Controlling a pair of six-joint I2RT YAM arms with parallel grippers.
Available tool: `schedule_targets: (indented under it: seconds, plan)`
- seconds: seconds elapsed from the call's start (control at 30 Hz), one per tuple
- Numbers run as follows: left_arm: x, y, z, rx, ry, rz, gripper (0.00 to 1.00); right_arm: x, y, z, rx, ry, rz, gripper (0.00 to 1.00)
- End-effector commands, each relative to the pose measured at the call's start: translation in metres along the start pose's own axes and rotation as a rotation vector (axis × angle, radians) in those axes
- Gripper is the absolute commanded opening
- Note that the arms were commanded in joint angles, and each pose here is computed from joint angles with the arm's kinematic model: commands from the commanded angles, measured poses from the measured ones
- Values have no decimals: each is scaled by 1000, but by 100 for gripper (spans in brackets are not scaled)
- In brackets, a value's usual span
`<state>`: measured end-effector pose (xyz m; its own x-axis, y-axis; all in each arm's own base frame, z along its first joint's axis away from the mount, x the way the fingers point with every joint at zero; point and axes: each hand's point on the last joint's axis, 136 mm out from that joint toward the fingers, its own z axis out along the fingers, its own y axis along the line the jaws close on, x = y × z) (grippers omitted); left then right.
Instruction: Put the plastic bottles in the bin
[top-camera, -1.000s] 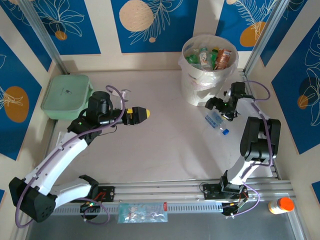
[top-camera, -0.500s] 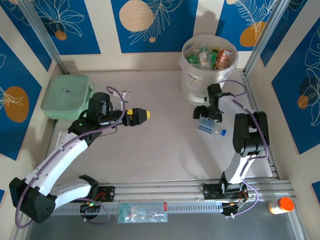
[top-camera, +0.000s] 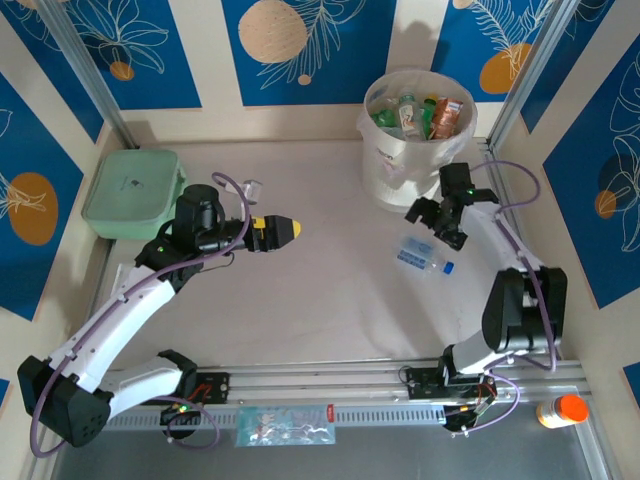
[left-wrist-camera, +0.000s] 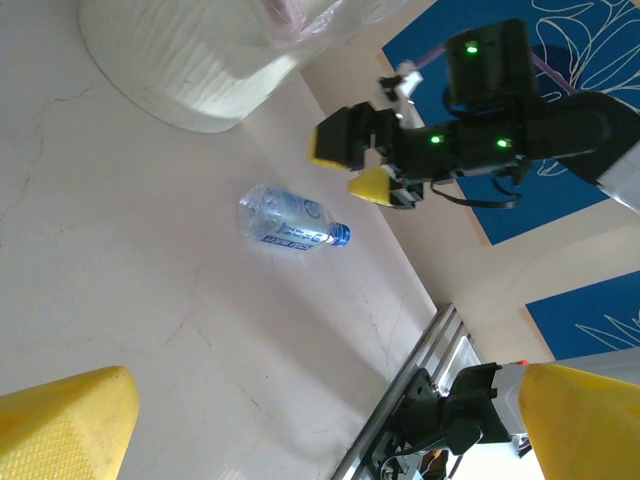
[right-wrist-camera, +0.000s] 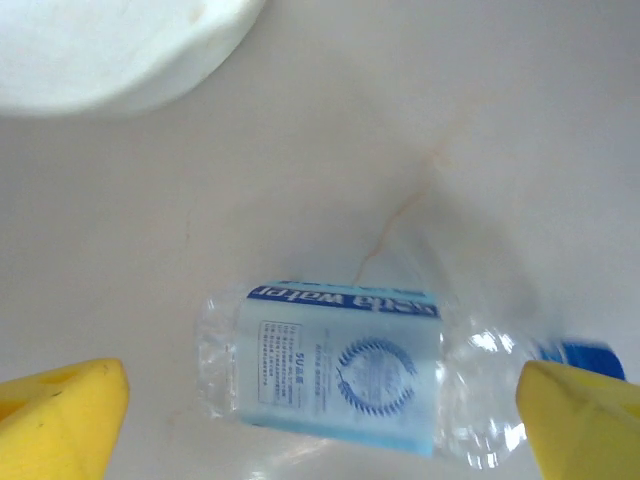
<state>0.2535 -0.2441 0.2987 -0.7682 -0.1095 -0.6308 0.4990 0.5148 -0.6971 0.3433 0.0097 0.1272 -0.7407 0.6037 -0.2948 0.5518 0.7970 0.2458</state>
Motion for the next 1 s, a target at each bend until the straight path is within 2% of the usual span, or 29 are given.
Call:
schedule_targets:
  seconds: [0.0, 0.07, 0.23, 0.37, 0.4, 0.7, 0.87, 0.97]
  plan:
    - [-11, -7, -4, 20, -35, 3, 97, 27, -39, -11, 118, 59, 426, 97]
    - [-11, -7, -5, 16, -38, 2, 97, 41, -47, -15, 144, 98, 613, 93]
    - [-14, -6, -3, 13, -40, -13, 97, 61, -35, -10, 116, 199, 893, 91]
    - [-17, -8, -1, 20, -37, -23, 97, 62, -26, 5, 125, 240, 1030, 100]
    - [-17, -8, -1, 20, -37, -25, 96, 62, -24, 9, 131, 262, 1061, 99]
    - [-16, -6, 0, 10, -31, -36, 96, 47, -17, 43, 147, 271, 1217, 99]
    - [-16, -5, 0, -4, -29, -31, 96, 42, -20, 54, 161, 247, 1235, 84]
    - [-16, -3, 1, -7, -26, -35, 96, 43, -24, 58, 181, 233, 1233, 81]
